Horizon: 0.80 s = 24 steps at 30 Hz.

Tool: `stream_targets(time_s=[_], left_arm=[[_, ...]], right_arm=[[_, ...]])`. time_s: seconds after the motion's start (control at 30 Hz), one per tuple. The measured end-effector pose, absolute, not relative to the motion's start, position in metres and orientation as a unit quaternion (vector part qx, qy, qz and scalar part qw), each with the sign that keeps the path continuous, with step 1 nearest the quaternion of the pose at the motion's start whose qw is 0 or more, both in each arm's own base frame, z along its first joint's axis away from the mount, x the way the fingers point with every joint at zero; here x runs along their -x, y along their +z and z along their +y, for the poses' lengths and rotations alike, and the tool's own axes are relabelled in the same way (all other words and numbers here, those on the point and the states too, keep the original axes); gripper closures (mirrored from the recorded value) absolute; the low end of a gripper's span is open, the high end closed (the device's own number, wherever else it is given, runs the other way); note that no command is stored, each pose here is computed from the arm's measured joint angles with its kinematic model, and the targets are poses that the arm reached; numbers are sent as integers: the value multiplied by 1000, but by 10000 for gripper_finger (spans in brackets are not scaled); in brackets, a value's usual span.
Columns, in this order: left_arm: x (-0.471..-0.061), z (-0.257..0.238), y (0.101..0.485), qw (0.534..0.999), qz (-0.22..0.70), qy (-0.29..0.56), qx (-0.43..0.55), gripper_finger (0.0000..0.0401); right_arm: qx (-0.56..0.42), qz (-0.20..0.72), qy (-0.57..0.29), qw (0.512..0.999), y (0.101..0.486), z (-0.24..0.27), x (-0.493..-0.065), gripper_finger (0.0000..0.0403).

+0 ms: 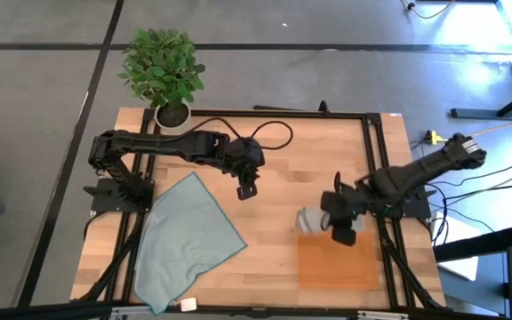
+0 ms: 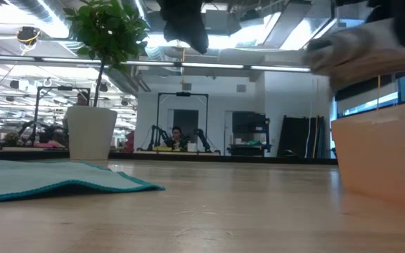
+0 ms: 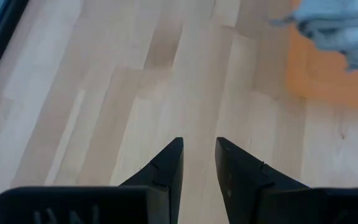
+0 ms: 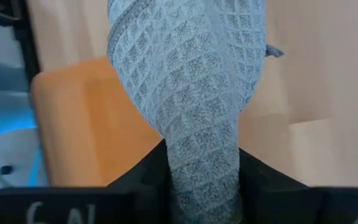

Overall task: Roll microfiber towels into tight, uniform cylinder then place into a basket
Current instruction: Put the rolled gray microfiber towel into the orange bin

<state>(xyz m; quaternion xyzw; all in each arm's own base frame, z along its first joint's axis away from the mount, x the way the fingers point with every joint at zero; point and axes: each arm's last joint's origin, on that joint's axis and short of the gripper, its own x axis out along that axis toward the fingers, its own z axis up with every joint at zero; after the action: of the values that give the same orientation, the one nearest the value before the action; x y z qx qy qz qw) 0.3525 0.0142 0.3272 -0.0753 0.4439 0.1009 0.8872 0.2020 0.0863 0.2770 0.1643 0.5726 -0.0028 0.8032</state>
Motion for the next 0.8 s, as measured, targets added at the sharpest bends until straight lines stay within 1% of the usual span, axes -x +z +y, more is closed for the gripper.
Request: stream_targets(time_s=[0.1, 0.27, 0.43, 0.6, 0.7, 0.8], left_arm=[[-353, 14, 327, 887, 444, 100, 75, 317], [-353, 13, 327, 887, 444, 99, 75, 317], [-353, 13, 327, 887, 444, 99, 75, 317], [-353, 13, 327, 887, 444, 99, 75, 317], [-353, 13, 327, 887, 444, 98, 74, 317], [-353, 10, 327, 890, 448, 71, 57, 317]], right_arm=[[-188, 570, 6, 800, 270, 104, -197, 299], [-212, 588, 8, 781, 260, 128, -182, 299], [-208, 594, 28, 776, 251, 146, -174, 299], [-217, 599, 41, 770, 229, 162, -176, 299], [-232, 585, 54, 776, 220, 171, -181, 299], [-241, 581, 54, 776, 210, 176, -187, 299]])
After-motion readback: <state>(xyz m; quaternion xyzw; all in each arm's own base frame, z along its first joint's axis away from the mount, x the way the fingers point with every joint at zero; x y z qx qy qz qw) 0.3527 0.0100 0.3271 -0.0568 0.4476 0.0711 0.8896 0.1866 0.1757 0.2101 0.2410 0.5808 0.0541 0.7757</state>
